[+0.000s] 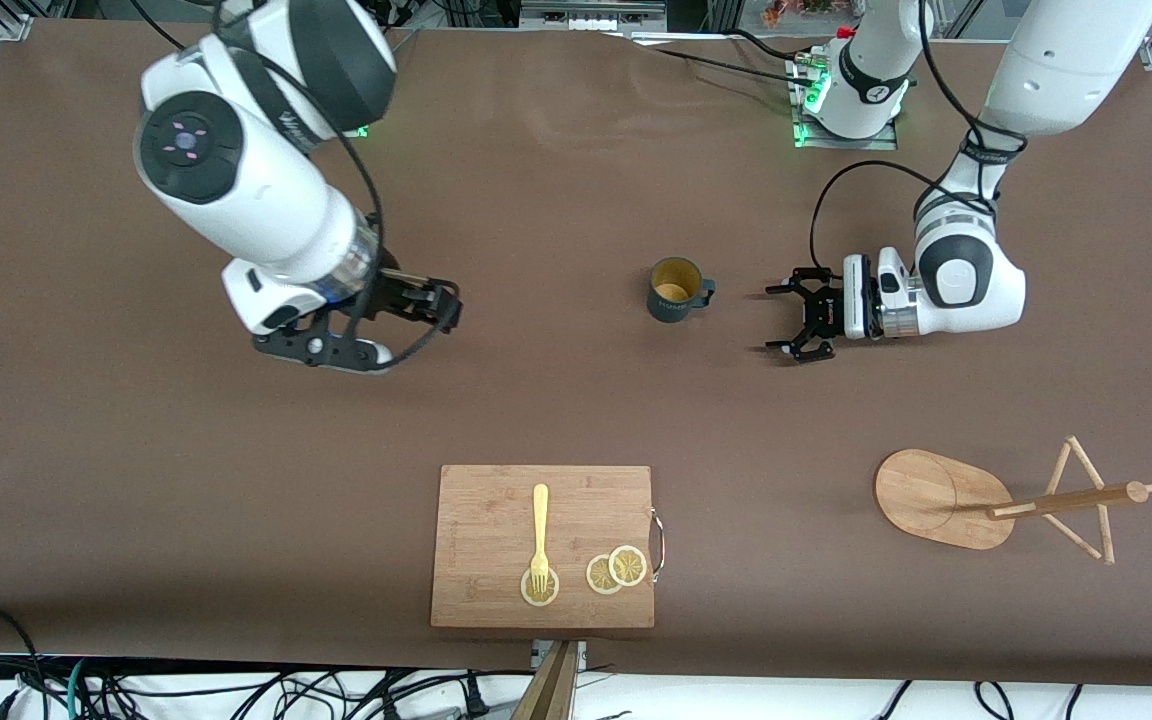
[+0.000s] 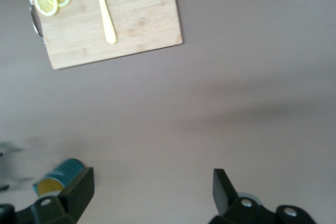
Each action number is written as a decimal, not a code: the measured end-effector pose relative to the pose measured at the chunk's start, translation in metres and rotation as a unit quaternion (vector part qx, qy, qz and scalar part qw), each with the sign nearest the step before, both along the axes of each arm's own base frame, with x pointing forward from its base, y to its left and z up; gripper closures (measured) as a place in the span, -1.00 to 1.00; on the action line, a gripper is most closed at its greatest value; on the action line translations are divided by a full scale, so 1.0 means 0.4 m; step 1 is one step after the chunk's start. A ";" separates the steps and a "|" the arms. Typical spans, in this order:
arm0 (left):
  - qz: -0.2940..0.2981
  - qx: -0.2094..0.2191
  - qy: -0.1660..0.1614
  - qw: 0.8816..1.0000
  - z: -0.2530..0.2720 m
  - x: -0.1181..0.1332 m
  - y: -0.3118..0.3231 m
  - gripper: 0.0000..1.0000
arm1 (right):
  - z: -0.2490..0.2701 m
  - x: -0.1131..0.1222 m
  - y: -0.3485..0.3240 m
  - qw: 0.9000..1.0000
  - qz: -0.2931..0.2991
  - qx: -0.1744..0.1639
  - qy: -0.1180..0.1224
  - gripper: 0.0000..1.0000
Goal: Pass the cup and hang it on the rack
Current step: 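Withdraw the right gripper while the left gripper reaches the mug handle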
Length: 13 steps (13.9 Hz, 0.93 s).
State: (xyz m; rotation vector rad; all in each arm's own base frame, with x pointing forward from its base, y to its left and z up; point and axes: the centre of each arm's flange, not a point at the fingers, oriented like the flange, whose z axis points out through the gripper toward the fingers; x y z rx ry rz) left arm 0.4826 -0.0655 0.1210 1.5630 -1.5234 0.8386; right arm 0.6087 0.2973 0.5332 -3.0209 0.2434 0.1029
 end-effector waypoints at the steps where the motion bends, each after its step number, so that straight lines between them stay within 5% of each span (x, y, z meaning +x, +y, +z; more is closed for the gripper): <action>1: -0.004 -0.007 -0.016 1.000 -0.017 -0.006 -0.004 -1.00 | 0.004 -0.008 -0.039 1.000 0.009 -0.004 0.002 -1.00; 4: -0.005 -0.024 -0.028 0.999 -0.042 -0.018 -0.043 -1.00 | 0.007 -0.039 -0.150 1.000 0.016 -0.015 0.012 -1.00; 13: -0.001 -0.064 0.009 0.998 -0.105 -0.094 -0.180 -1.00 | 0.090 -0.104 -0.439 0.996 0.060 -0.058 0.009 -1.00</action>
